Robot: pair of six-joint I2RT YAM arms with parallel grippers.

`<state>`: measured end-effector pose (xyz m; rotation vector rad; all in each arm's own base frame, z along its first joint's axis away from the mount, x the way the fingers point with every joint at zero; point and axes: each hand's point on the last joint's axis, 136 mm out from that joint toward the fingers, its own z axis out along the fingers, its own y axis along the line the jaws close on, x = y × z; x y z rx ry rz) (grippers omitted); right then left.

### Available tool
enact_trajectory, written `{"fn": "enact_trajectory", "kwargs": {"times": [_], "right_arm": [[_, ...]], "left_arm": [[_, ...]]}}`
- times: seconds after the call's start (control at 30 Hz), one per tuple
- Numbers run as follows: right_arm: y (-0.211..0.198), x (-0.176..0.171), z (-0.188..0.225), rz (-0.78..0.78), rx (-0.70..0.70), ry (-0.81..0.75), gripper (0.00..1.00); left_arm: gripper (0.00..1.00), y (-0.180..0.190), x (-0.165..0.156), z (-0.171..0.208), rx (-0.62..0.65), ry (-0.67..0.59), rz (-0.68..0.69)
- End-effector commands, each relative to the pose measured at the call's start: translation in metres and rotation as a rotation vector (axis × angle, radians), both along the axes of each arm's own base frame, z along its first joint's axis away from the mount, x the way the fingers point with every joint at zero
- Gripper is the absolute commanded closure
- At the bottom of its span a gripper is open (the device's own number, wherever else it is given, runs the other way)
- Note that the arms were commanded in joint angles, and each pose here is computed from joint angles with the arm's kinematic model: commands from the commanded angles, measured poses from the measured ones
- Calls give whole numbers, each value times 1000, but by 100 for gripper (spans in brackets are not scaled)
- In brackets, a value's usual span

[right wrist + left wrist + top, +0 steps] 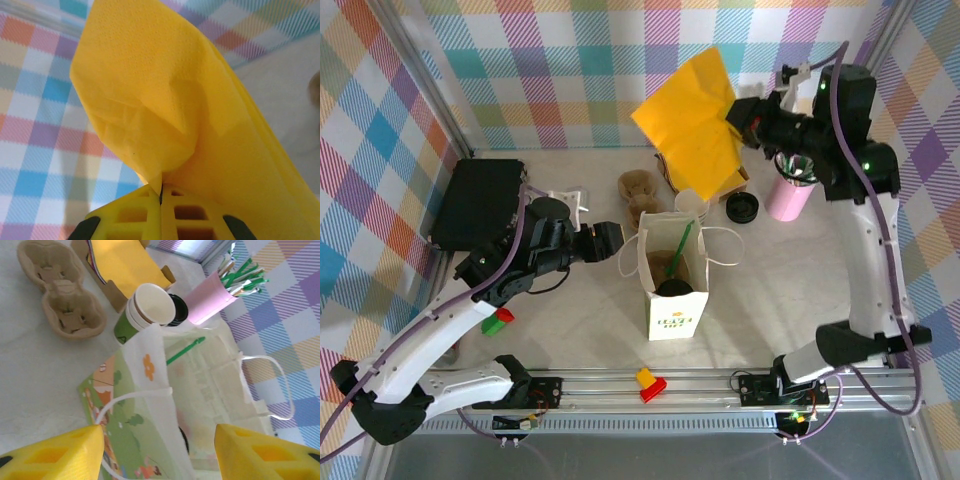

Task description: Pack the takeout coffee

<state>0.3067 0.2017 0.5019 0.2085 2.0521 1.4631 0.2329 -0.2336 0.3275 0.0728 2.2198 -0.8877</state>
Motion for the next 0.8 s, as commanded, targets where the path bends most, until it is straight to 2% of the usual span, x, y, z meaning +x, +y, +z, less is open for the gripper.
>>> {"fn": "enact_trajectory", "kwargs": {"times": [0.0, 0.13, 0.33, 0.77], "right_arm": [[13, -33, 9, 37, 110, 29, 100], [22, -61, -15, 27, 113, 64, 100], [43, -83, -66, 54, 86, 151, 100], [58, -91, -146, 7, -102, 218, 100]], "left_arm": [[41, -12, -12, 24, -90, -16, -47], [42, -20, -21, 22, -101, -11, -73], [43, -30, -26, 14, -96, -2, -90], [43, -46, -24, -10, -60, 34, -110]]}}
